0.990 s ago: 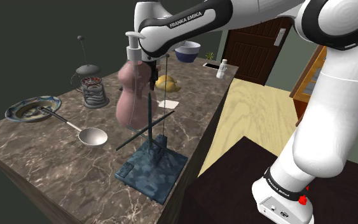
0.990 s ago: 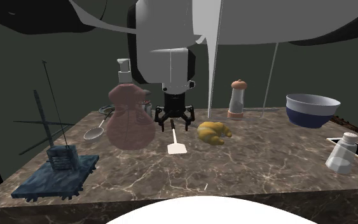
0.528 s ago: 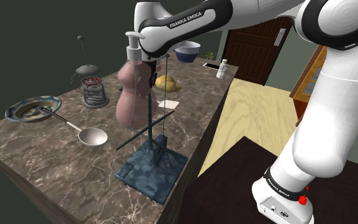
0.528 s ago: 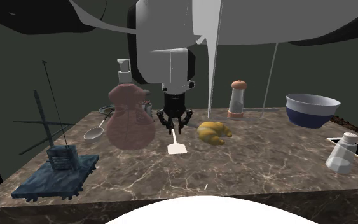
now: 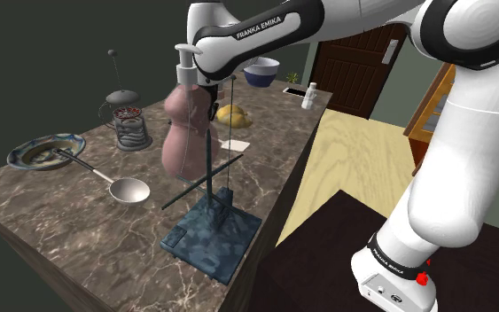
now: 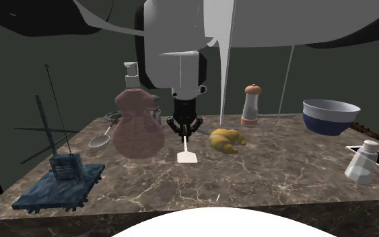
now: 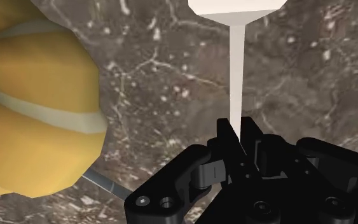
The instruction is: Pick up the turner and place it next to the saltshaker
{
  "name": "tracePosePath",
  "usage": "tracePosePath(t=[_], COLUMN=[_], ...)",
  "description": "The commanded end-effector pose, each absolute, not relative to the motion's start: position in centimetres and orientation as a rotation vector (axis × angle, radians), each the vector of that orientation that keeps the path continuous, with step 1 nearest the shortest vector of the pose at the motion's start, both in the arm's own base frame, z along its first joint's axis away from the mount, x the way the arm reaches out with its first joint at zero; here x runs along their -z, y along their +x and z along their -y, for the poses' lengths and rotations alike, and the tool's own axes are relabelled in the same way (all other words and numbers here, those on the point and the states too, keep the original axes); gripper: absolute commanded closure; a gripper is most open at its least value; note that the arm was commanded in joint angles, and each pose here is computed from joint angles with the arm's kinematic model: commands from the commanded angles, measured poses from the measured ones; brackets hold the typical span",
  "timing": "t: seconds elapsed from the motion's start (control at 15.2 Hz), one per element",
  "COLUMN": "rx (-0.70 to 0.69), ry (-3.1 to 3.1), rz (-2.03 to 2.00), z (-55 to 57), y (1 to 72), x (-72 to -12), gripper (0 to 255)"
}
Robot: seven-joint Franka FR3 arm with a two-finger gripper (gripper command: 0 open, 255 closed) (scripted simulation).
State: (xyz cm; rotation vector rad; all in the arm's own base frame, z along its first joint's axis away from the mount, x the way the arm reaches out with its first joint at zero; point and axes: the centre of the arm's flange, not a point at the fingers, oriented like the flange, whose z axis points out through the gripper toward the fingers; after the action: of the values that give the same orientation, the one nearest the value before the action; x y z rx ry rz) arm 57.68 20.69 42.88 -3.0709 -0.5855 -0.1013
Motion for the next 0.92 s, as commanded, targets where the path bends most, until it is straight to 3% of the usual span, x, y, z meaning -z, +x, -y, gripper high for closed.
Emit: tracePosePath(t=[0.0,0.86], rx=[0.101,0.101], ry=[-3.071,-3.071], rz=[0.585,0.585], z=[-20.7,-20.7], y=[57.7,57.7], x=[-43.4,-50.3], gripper=[255,255])
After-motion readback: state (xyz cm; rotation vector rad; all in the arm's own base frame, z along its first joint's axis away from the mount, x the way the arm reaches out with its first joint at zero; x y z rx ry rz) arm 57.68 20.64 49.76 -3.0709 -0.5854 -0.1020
